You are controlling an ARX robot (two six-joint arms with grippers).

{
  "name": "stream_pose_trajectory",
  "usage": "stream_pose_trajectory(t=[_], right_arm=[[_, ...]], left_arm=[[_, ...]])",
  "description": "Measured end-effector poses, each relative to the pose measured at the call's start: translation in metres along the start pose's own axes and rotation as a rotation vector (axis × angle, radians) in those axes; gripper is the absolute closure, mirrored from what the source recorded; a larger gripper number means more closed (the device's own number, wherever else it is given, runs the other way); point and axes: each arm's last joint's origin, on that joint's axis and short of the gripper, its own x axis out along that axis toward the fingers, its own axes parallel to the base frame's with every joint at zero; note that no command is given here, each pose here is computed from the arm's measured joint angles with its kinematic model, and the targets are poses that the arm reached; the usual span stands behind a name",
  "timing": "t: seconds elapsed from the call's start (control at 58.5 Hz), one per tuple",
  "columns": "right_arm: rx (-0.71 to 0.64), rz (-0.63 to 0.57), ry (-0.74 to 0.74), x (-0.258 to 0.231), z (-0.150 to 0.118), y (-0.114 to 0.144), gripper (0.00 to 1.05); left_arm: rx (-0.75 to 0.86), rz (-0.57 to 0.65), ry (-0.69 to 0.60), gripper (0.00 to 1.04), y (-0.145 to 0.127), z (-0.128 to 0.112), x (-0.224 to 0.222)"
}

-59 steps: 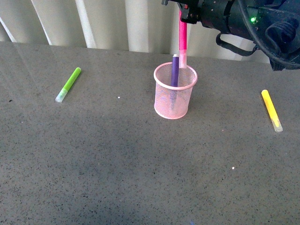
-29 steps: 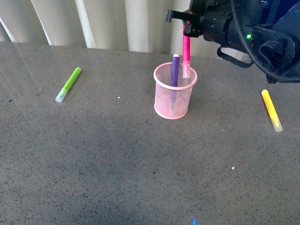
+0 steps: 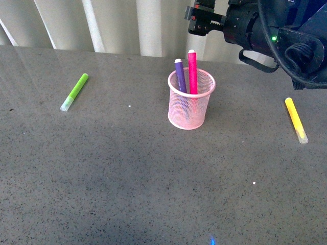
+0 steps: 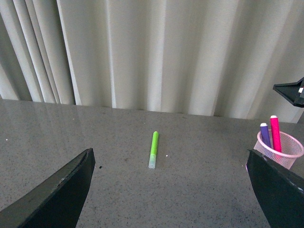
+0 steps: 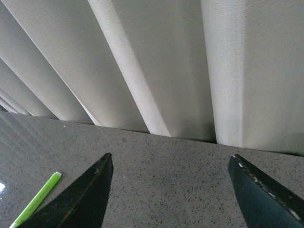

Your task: Insert purple and pink pens into pink cup

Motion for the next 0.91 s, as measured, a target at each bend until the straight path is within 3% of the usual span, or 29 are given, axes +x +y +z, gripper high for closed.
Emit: stream_pose_trajectory(t=[0.171,0.478,0.564,0.683,0.905], right_arm=[[0.005,-0.013,-0.004,-0.001,0.002,-0.006,0.05],[0.036,-0.029,-0.054,-0.025,0.012,-0.019,0.07],[0.026,-0.075,-0.126,-0.064,0.035,-0.031,0.07],[-0.08,-0.25,-0.262,-0.149,0.074,-0.054,0.07],[-0.206,-0.4,-0.409,-0.299,0.105,-0.064,0.07]], left_arm=[[0.0,0.0,0.0,0.07,0.0,0.0,0.0],[0.0,0.0,0.0,0.07,0.0,0.0,0.0],[0.0,0.0,0.0,0.07,0.0,0.0,0.0],[0.0,0.0,0.0,0.07,0.0,0.0,0.0],[0.0,0.0,0.0,0.07,0.0,0.0,0.0]])
